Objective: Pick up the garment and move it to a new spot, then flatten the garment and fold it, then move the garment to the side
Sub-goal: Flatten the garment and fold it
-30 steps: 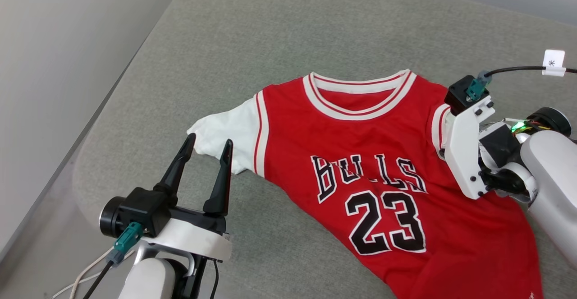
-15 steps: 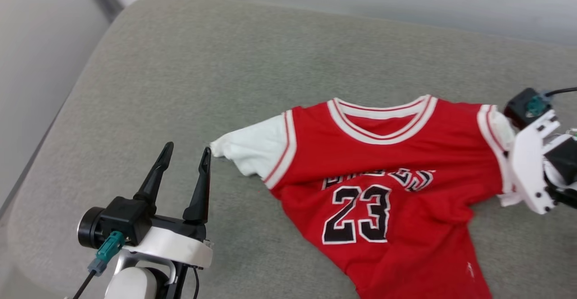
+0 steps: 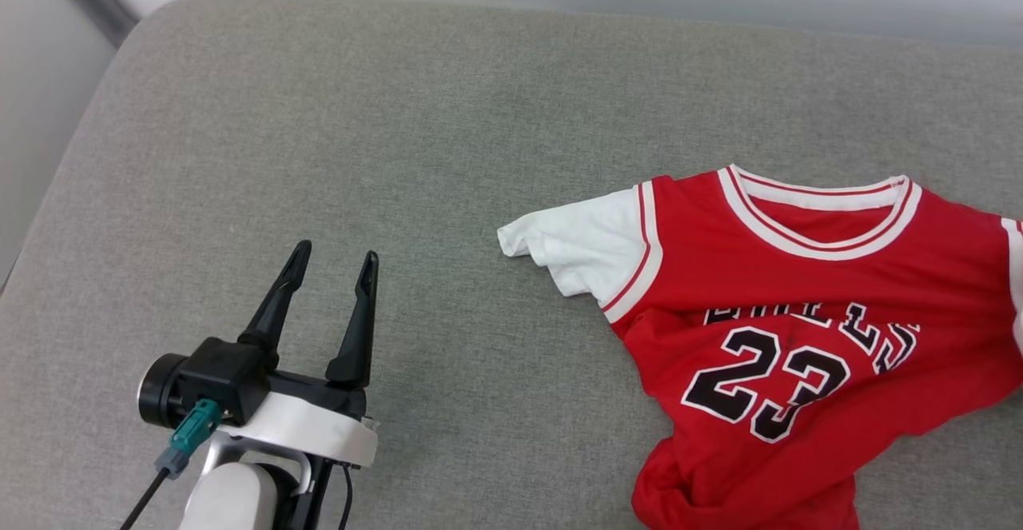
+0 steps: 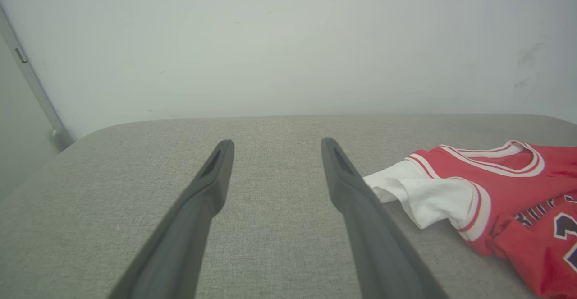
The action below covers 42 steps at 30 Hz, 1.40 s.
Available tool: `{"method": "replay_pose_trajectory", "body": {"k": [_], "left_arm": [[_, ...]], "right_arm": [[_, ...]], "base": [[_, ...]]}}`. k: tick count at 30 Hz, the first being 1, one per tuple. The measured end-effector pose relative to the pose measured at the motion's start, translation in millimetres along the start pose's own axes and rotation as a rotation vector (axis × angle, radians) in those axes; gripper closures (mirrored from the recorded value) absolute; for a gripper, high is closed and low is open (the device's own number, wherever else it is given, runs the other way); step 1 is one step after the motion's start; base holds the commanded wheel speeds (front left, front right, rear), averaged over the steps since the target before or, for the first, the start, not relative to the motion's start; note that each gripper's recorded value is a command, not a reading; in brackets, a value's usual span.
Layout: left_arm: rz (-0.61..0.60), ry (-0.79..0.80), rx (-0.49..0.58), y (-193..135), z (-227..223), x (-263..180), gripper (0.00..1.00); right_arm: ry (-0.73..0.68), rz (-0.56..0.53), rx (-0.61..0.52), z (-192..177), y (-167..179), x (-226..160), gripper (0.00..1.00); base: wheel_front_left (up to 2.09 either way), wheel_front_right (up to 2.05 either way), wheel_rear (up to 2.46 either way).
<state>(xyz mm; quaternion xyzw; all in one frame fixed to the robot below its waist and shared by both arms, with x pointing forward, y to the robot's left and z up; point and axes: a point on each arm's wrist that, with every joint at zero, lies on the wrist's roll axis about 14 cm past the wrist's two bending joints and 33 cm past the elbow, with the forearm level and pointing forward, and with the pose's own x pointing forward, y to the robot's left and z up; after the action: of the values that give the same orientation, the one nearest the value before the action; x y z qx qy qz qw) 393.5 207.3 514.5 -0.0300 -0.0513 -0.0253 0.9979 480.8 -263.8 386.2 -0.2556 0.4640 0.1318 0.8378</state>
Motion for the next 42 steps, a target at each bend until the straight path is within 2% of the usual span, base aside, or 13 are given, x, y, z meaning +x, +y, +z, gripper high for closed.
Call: {"method": "replay_pose_trajectory", "body": {"k": [8,11,16,22,26,32,37,42], "left_arm": [[-0.011,-0.002,0.001,1,1,0,0.0],[-0.022,-0.022,-0.013,-2,8,1,0.0],[-0.047,-0.061,-0.047,-10,19,6,0.0],[-0.103,-0.098,-0.071,-25,30,16,0.0],[-0.169,-0.083,-0.086,-41,29,26,0.0],[-0.325,0.119,-0.074,-70,5,53,0.0],[-0.471,0.302,-0.036,-94,-6,84,0.0],[-0.523,0.565,0.002,-92,-35,106,0.0]], "right_arm": [[-0.148,-0.041,0.055,13,1,-12,0.0],[-0.291,-0.067,0.084,36,-6,-32,0.0],[-0.621,-0.14,0.092,80,-22,-86,0.0],[-0.888,-0.205,0.225,78,-24,-133,0.0],[-1.001,-0.235,0.323,64,-9,-149,0.0],[-1.095,-0.304,0.423,49,2,-165,0.0],[-1.069,-0.368,0.472,31,-5,-160,0.0],[-1.017,-0.401,0.518,14,-11,-146,0.0]], "base": [[0.0,0.0,0.0],[0.0,0.0,0.0],[0.0,0.0,0.0],[0.0,0.0,0.0],[0.0,0.0,0.0],[0.0,0.0,0.0],[0.0,0.0,0.0],[0.0,0.0,0.0]]}}
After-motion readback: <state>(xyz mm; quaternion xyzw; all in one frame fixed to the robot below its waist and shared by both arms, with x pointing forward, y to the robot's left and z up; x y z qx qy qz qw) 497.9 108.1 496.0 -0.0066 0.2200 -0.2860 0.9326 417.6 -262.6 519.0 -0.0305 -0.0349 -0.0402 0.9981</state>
